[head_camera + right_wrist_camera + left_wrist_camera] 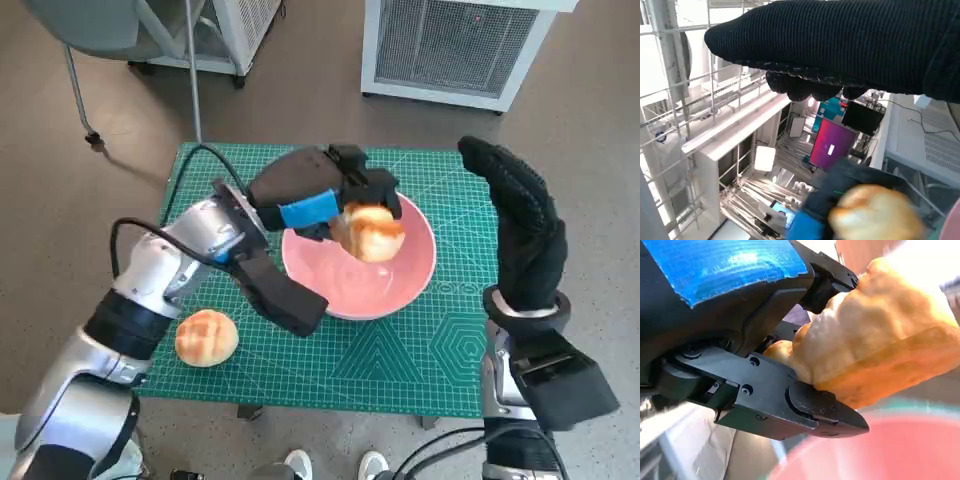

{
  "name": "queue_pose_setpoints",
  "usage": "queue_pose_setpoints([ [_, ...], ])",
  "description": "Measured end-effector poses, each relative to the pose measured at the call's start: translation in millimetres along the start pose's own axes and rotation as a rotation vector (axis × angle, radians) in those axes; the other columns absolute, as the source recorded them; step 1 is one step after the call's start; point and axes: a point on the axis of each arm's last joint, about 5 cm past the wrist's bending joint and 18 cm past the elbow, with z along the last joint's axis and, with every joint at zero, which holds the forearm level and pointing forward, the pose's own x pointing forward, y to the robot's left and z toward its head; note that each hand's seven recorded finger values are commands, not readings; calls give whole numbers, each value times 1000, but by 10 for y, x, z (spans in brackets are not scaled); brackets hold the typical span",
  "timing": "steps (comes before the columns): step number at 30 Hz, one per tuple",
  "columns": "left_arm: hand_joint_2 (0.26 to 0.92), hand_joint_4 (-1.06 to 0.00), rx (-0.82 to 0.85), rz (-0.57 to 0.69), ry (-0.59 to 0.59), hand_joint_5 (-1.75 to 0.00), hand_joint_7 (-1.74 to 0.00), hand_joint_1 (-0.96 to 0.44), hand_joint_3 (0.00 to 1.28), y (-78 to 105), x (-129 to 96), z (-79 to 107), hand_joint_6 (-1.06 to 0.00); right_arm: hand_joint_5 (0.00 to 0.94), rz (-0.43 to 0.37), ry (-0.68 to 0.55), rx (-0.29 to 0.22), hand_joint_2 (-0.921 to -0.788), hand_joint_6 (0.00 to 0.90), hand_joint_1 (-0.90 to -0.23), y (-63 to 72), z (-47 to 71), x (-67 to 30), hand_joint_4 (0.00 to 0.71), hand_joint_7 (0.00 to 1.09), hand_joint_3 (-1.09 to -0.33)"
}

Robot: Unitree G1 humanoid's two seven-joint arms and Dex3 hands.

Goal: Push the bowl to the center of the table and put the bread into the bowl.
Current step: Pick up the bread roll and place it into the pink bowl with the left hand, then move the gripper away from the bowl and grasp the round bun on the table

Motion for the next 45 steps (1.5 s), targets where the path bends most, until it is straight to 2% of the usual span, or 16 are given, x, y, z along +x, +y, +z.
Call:
queue_pose_setpoints([
  [1, 921, -640, -5, -19, 2, -1369, -991, 0, 96, -25, 6, 6, -645, 17, 0, 1, 0, -921, -1, -521, -1, 0, -2, 277, 603, -821],
  [3, 921, -613, -16, -49, 10, -1318, -1108, 0, 110, -62, 22, 19, -619, 17, -1, 2, -1, -921, -1, -520, -2, 0, -8, 277, 603, -820],
  [5, 921, -548, -30, -89, 28, -1337, -1230, 0, 161, -93, 39, 30, -555, 17, -2, 1, 0, -921, -1, -518, 0, 3, -9, 277, 603, -820],
  [6, 913, -492, -37, -110, 40, -1182, -1129, -5, 160, -102, 48, 35, -501, 17, -2, 0, 1, -921, -1, -518, 1, 5, -10, 277, 603, -820],
  [7, 910, -464, -49, -139, 55, -852, -901, -17, 140, -105, 58, 41, -465, 17, -3, -1, 1, -921, -1, -517, 3, 8, -10, 277, 603, -820],
  [8, 903, -376, -60, -167, 71, -556, -682, -37, 107, -106, 68, 48, -403, 17, -3, -3, 2, -921, -1, -517, 5, 11, -11, 277, 603, -820],
  [9, 896, -289, -73, -198, 88, -357, -513, -56, 76, -105, 72, 53, -354, 17, -3, -4, 4, -921, -1, -517, 10, 13, -10, 277, 603, -820],
  [12, 873, -111, -113, -300, 132, -117, -277, -106, 31, -99, 64, 67, -244, 17, -5, -8, 7, -921, -1, -518, 18, 19, -6, 277, 603, -820],
  [15, 845, -36, -145, -398, 148, -38, -177, -165, 11, -83, 58, 82, -170, 17, -5, -13, 6, -921, -1, -519, 15, 26, -2, 277, 603, -818],
  [19, 822, -9, -160, -527, 137, -9, -132, -225, 3, -9, 57, 110, -132, 17, -6, -12, 6, -921, -1, -520, 15, 29, -2, 277, 606, -817],
  [23, 805, -1, -141, -570, 119, -1, -101, -291, 1, 63, 23, 128, -85, 17, -7, -2, 6, -921, -1, -521, 12, 28, -12, 277, 608, -817],
  [29, 790, 1, -133, -548, 105, 1, -71, -365, 0, 124, -84, 135, -33, 15, -9, 3, 6, -921, -1, -518, 14, 31, -18, 275, 609, -820],
  [33, 783, 1, -134, -529, 108, 1, -70, -361, 0, 189, -178, 121, -31, 15, -8, 4, 5, -921, -1, -516, 20, 36, -15, 274, 608, -822],
  [41, 778, 1, -168, -429, 137, 1, -85, -346, 2, 486, -591, -5, -63, 15, -5, 4, 5, -921, -1, -515, 30, 52, -16, 274, 610, -825],
  [45, 772, 1, -164, -359, 152, 1, -90, -376, 0, 645, -940, -83, -78, 14, -3, 2, 7, -921, -1, -514, 33, 62, -17, 273, 612, -827],
])
